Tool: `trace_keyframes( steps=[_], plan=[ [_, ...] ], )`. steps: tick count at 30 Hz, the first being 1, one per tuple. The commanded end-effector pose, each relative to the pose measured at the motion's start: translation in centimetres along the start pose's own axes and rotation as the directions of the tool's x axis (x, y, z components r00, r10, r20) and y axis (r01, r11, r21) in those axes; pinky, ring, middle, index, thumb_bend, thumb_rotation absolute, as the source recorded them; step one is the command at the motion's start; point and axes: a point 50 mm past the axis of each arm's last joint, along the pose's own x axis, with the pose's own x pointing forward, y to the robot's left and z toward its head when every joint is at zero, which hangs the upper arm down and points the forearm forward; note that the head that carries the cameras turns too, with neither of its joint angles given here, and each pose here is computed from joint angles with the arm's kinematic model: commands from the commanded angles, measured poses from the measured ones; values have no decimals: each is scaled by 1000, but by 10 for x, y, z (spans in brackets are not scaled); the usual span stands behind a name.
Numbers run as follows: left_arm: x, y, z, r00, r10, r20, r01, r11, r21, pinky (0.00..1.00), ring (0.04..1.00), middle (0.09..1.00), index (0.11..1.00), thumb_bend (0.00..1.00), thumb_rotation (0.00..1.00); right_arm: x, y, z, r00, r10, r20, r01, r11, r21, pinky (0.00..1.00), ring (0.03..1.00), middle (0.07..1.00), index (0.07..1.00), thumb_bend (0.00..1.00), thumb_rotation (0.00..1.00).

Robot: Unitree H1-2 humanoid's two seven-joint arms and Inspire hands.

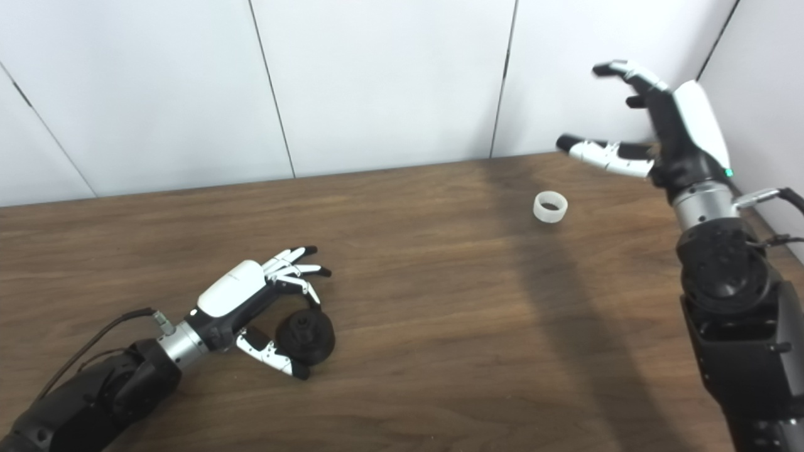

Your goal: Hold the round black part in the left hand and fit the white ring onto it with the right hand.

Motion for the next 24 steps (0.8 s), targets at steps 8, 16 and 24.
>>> trace_keyframes(
  steps=[8, 16, 24],
  plan=[
    [-31, -13, -13, 986, -156, -65, 158, 987, 28, 1000, 1000, 879, 481, 525, 61, 30, -11, -17, 992, 127, -7, -125, 965, -233, 912, 1000, 974, 829, 711, 416],
    [-36, -14, -12, 985, -158, -64, 160, 987, 31, 1000, 1000, 878, 481, 525, 60, 48, -1, -35, 970, 239, -41, -238, 909, -343, 985, 1000, 945, 769, 855, 338],
    [-42, -14, -16, 984, -164, -74, 167, 985, 32, 1000, 1000, 885, 481, 525, 62, 64, 9, -49, 952, 297, -78, -302, 858, -417, 992, 1000, 926, 735, 927, 268]
  ],
)
